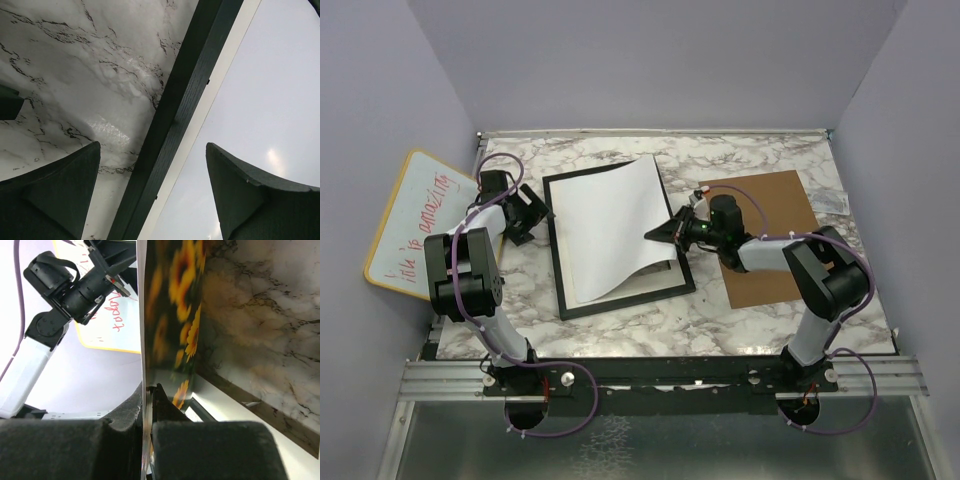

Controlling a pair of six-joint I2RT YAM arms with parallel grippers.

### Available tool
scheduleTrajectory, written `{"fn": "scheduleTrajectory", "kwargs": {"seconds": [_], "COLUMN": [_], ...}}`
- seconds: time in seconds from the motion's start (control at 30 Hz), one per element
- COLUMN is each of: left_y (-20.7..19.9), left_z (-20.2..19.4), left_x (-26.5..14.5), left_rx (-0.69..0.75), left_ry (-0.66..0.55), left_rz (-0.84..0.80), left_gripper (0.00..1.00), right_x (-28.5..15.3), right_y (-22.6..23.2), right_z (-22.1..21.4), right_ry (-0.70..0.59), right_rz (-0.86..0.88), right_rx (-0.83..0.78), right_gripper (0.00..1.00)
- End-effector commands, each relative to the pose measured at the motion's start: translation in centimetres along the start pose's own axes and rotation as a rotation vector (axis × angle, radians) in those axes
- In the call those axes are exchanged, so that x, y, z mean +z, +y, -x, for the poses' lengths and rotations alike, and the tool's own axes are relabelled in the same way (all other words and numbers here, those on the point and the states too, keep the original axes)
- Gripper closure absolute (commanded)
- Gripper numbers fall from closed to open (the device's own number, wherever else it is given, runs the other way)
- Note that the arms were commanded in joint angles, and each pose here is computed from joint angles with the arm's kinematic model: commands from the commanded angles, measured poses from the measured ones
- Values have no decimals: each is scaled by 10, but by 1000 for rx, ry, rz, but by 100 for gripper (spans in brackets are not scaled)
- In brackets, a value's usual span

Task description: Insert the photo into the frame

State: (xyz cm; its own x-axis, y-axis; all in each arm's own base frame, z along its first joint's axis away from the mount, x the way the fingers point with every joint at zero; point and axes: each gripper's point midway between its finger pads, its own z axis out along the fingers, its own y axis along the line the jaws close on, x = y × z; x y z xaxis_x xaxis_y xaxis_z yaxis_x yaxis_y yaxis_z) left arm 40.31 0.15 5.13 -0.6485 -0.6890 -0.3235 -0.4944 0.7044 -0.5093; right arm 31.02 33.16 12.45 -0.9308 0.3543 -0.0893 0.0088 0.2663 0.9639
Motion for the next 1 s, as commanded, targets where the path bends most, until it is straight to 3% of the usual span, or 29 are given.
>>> {"fn": "scheduleTrajectory", "kwargs": {"seconds": [0.0, 0.23, 0.53, 0.7, 0.97], "left_y": [1, 4, 5, 7, 6], "left_z": [7, 6, 7, 7, 8], "left_x": [3, 5, 7, 9, 9], "left_rx": [22, 26, 27, 25, 31], "left_ry": [-13, -11, -9, -5, -7], "left_rz": [23, 32, 37, 41, 40], "left_gripper": [14, 16, 16, 17, 17], "right_x": [-7, -11, -9, -8, -5], "right_y": [18, 44, 38, 39, -51], "right_z": [-7, -10, -17, -26, -29], "right_ry": [31, 57, 109, 182, 234], "right_rz": [44, 156, 176, 230, -86], "right_rx": [-3, 62, 91, -34, -324], "right_gripper": [94, 94, 92, 91, 90]}}
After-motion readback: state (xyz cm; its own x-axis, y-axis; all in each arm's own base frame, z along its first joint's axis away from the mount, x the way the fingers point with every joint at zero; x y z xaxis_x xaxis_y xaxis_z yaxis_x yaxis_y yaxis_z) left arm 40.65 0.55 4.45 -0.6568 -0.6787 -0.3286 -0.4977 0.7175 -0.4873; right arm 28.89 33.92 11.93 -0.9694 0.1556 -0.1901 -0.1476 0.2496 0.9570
